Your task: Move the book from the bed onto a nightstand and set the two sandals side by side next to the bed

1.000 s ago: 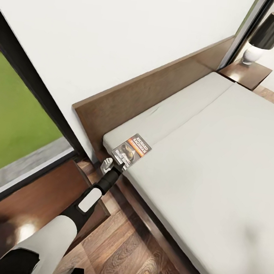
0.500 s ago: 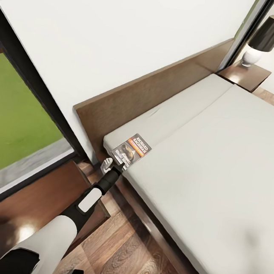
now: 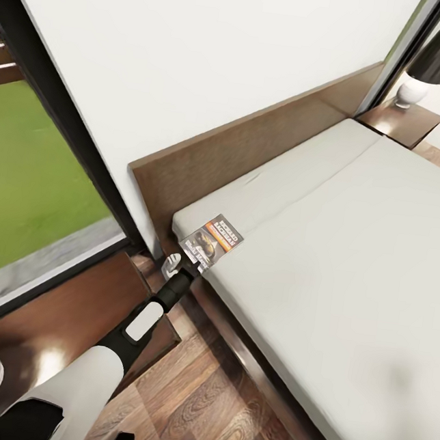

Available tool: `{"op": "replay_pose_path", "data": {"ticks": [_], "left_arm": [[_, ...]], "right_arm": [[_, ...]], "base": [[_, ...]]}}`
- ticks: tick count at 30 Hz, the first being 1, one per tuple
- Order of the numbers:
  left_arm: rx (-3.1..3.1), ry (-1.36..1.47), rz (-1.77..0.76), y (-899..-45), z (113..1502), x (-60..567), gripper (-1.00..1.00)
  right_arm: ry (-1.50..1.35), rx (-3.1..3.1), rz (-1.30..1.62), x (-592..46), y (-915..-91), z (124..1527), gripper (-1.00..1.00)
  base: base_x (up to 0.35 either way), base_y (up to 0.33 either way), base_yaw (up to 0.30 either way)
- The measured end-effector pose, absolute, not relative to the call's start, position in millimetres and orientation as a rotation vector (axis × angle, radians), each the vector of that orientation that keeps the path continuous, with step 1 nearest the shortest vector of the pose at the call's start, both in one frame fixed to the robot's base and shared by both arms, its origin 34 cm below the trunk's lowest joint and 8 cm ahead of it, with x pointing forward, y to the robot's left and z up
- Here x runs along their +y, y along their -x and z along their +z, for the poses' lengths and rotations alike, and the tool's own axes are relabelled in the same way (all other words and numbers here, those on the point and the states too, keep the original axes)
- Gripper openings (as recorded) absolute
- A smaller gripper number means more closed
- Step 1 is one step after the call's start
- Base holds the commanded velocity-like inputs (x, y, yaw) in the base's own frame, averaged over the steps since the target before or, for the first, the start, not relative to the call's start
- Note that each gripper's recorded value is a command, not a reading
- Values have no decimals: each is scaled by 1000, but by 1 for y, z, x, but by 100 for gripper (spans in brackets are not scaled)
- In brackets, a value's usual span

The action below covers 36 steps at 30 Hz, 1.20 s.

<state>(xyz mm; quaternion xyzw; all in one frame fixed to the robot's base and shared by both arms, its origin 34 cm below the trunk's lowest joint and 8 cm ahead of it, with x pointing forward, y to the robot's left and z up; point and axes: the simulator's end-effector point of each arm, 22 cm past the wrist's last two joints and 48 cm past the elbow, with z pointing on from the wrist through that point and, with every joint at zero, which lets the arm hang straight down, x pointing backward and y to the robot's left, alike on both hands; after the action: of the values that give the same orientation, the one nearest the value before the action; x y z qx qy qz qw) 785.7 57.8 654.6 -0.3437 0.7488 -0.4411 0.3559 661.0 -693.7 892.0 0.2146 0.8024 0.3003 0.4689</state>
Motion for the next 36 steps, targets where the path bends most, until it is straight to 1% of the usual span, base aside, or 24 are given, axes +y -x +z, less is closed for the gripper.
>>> {"op": "replay_pose_path", "data": {"ticks": [6, 8, 16, 19, 23, 29, 36], "left_arm": [[1934, 887, -1139, -786, 655, 58, -100], [1934, 886, -1139, -786, 655, 58, -100], [1955, 887, -1173, -777, 652, 51, -100], [1943, 867, -1308, -758, 658, 33, -100], [1927, 872, -1405, -734, 658, 23, -100], [1965, 909, -1419, -712, 642, 20, -100], [1975, 918, -1418, -707, 638, 19, -100]], "right_arm": [[-526, 1967, 736, -694, -661, 892, 100], [-526, 1967, 737, -694, -661, 892, 100], [-528, 1966, 739, -693, -661, 892, 100], [-528, 1966, 740, -693, -661, 892, 100], [-529, 1966, 741, -693, -661, 892, 100], [-529, 1966, 741, -693, -661, 892, 100], [-532, 1966, 741, -694, -661, 892, 100]], "base": [[-50, 0, 13], [-7, 0, 168], [-1, 0, 265], [0, 0, 283], [0, 0, 284], [0, 0, 284], [0, 0, 246]]}}
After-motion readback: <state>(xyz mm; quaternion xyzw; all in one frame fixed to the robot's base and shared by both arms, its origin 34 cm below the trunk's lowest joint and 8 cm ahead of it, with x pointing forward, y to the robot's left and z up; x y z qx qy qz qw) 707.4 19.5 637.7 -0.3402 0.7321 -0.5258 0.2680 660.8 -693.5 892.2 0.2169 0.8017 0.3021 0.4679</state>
